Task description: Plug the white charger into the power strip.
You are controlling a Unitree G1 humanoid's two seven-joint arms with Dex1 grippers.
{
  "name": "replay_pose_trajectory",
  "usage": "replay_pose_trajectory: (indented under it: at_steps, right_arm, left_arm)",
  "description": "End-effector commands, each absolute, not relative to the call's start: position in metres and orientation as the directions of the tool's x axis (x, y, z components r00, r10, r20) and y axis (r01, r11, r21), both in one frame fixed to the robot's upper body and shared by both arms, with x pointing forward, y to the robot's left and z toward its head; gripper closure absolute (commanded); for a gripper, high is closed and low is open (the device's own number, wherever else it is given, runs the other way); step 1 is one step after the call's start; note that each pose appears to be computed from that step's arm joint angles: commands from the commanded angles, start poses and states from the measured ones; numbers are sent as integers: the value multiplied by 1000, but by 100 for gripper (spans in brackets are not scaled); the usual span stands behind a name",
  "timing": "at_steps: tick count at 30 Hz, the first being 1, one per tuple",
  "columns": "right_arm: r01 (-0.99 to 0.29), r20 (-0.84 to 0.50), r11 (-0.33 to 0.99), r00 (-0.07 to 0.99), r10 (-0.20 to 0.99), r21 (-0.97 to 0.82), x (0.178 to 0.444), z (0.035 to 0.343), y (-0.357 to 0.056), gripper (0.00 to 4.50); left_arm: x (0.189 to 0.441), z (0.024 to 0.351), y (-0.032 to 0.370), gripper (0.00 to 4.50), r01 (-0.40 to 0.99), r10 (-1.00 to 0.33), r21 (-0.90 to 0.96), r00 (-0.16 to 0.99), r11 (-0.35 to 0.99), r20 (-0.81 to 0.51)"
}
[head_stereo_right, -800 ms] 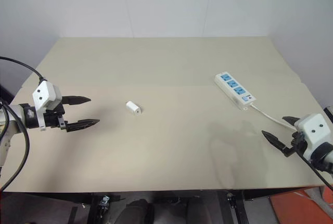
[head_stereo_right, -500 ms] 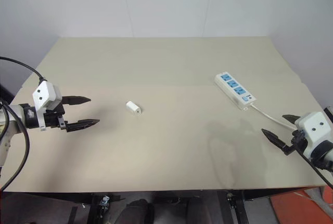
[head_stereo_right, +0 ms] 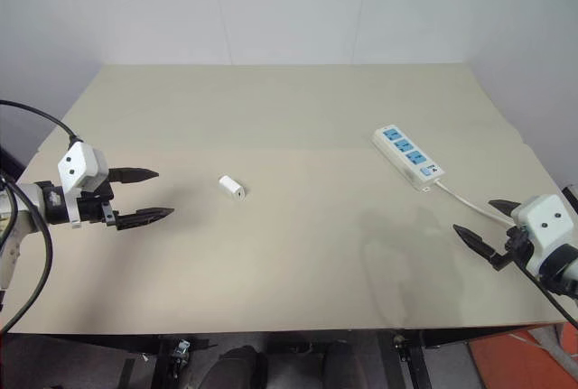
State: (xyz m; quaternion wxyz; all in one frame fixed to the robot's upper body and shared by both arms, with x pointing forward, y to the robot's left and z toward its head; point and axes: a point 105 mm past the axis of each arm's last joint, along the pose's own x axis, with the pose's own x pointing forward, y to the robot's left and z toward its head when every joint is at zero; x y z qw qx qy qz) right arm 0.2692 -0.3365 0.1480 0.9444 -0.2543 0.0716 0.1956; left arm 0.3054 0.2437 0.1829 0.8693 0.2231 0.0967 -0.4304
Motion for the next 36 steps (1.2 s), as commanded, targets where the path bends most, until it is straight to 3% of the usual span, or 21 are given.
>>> replay_pose_trajectory:
  at_steps: [1,9,13,16,36]
  right_arm:
    - [-371,-179,786,928,326,-495,267,167,-339,3]
    - [-376,-162,786,926,342,-491,261,167,-336,3]
    - [-383,-143,696,915,378,-607,256,166,-326,3]
    - [-315,-126,786,947,295,-532,264,168,-341,3]
    - [-320,-175,763,947,268,-562,262,160,-344,3]
  left_arm:
    - [308,193,243,0,783,-710,339,618,522,-337]
    - [309,194,242,0,791,-716,336,608,511,-342]
    - [309,194,242,0,795,-719,334,603,506,-346]
    - [309,194,242,0,796,-719,331,602,506,-348]
    - [310,195,243,0,794,-716,334,605,508,-348]
